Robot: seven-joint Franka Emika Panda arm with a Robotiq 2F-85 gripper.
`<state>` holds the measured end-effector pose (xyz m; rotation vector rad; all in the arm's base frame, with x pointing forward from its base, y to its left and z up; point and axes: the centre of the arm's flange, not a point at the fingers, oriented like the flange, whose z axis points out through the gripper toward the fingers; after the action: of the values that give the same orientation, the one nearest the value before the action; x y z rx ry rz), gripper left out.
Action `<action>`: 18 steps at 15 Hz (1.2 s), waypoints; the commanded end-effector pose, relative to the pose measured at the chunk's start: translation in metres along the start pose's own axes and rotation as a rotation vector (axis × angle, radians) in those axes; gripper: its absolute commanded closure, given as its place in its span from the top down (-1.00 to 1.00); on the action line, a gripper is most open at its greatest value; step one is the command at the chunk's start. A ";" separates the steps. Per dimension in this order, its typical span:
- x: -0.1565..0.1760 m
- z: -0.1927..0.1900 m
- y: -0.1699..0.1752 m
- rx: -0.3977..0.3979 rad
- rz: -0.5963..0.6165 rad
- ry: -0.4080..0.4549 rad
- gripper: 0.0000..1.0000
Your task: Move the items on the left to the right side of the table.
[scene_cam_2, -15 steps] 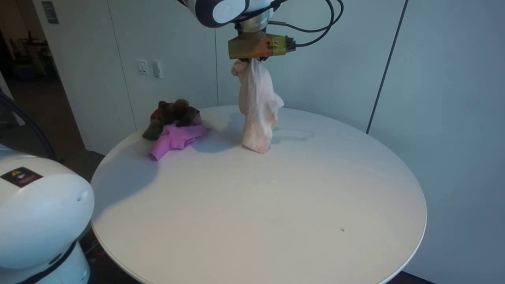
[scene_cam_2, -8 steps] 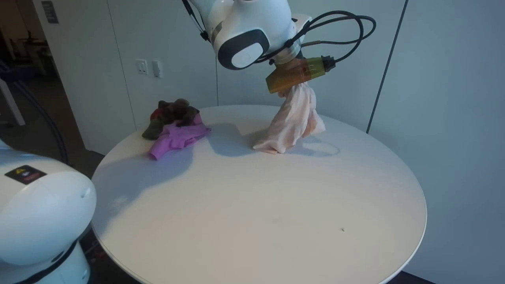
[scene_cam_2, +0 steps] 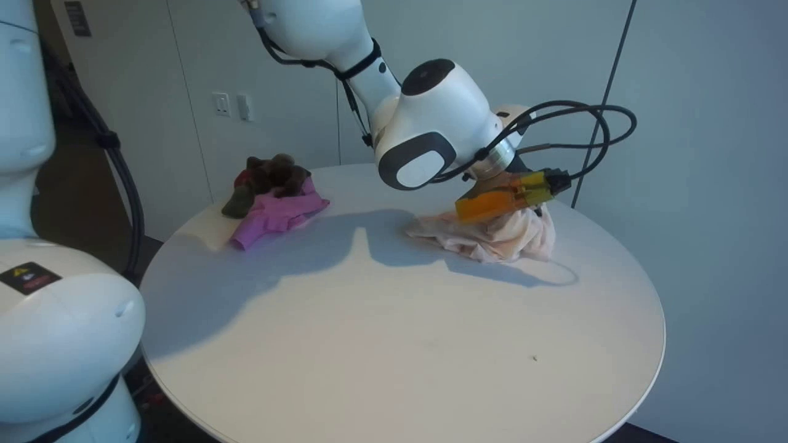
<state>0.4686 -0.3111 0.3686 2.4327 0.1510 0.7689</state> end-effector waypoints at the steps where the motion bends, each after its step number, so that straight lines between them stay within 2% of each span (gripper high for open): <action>1: 0.018 0.002 -0.001 -0.078 0.113 -0.070 0.18; 2: 0.026 -0.001 0.002 -0.083 0.151 -0.055 0.31; 6: 0.086 -0.038 0.020 -0.122 0.240 0.135 0.93; 7: 0.103 -0.050 0.026 -0.114 0.270 0.181 0.99; 10: 0.146 -0.089 0.038 0.060 0.317 0.244 1.00; 13: 0.171 -0.121 0.035 0.242 0.306 0.265 1.00; 18: 0.195 -0.153 -0.008 0.521 0.221 0.256 1.00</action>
<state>0.5577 -0.2189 0.5332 2.7316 0.1011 1.2492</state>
